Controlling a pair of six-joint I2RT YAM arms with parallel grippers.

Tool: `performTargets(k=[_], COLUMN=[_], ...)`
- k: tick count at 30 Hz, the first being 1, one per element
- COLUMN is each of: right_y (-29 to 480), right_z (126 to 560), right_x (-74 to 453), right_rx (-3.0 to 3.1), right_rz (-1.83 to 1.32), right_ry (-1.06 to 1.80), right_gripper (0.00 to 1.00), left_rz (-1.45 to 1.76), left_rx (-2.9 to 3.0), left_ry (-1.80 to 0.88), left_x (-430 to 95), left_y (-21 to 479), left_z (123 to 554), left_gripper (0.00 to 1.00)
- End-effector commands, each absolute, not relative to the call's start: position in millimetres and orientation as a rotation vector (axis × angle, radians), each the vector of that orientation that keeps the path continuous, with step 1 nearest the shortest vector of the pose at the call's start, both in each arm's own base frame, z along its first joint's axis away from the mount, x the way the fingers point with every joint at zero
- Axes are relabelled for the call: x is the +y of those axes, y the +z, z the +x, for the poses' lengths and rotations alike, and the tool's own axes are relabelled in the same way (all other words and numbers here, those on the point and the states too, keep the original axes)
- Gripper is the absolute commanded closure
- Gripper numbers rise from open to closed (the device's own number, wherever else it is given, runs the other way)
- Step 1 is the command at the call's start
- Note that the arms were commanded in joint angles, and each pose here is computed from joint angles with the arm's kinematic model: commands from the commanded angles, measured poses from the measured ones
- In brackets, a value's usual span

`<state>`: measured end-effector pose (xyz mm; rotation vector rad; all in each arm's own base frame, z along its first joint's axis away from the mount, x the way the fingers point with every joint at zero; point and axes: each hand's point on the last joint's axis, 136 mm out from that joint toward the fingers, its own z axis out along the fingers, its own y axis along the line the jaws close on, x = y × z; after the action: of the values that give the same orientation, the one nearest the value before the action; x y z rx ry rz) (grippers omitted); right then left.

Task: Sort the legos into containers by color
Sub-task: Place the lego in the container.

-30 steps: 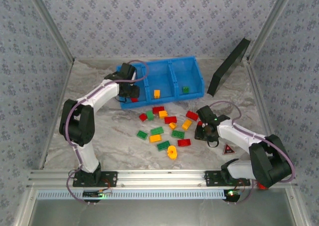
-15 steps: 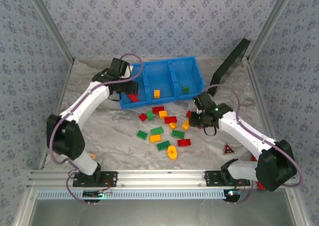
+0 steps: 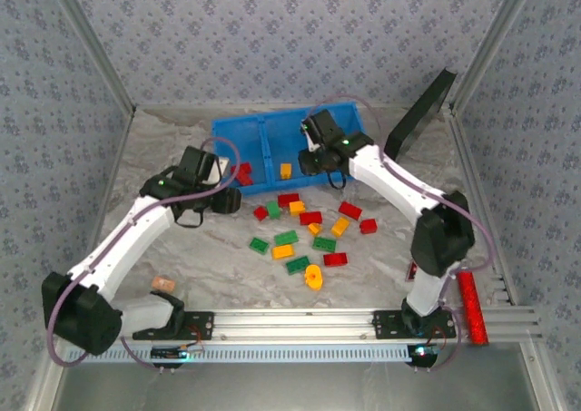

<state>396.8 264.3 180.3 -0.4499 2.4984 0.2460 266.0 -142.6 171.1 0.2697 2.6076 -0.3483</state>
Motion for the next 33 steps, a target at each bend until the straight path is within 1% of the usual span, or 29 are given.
performTargets(k=[1, 5, 11, 17, 19, 25, 30, 33], right_y=[175, 154, 126, 102, 97, 90, 91, 91], right_z=[414, 428, 440, 446, 446, 445, 445, 446], right_x=[280, 296, 314, 319, 320, 321, 319, 319], right_rx=[2.479, 2.501, 2.541, 2.587, 2.599, 2.613, 2.61, 2.606], right_rz=[-0.532, -0.563, -0.594, -0.596, -0.596, -0.605, -0.611, -0.617], right_ry=[0.21, 0.207, 0.212, 0.191, 0.19, 0.193, 0.181, 0.183], right_gripper=[0.69, 0.69, 0.67, 0.65, 0.64, 0.6, 0.56, 0.53], left_rz=[0.231, 0.172, 0.098, 0.091, 0.056, -0.218, -0.598, -0.715], left_rx=[2.668, 2.691, 2.696, 2.773, 2.769, 2.79, 2.766, 2.74], left_ry=[-0.385, -0.414, -0.488, -0.455, -0.465, -0.451, -0.501, -0.506], left_x=[-141, -143, -162, -173, -179, -180, -180, -181], left_y=[159, 147, 131, 104, 101, 89, 86, 88], left_z=[240, 224, 210, 196, 199, 199, 198, 200], left_gripper=[0.42, 0.41, 0.41, 0.41, 0.41, 0.4, 0.39, 0.4])
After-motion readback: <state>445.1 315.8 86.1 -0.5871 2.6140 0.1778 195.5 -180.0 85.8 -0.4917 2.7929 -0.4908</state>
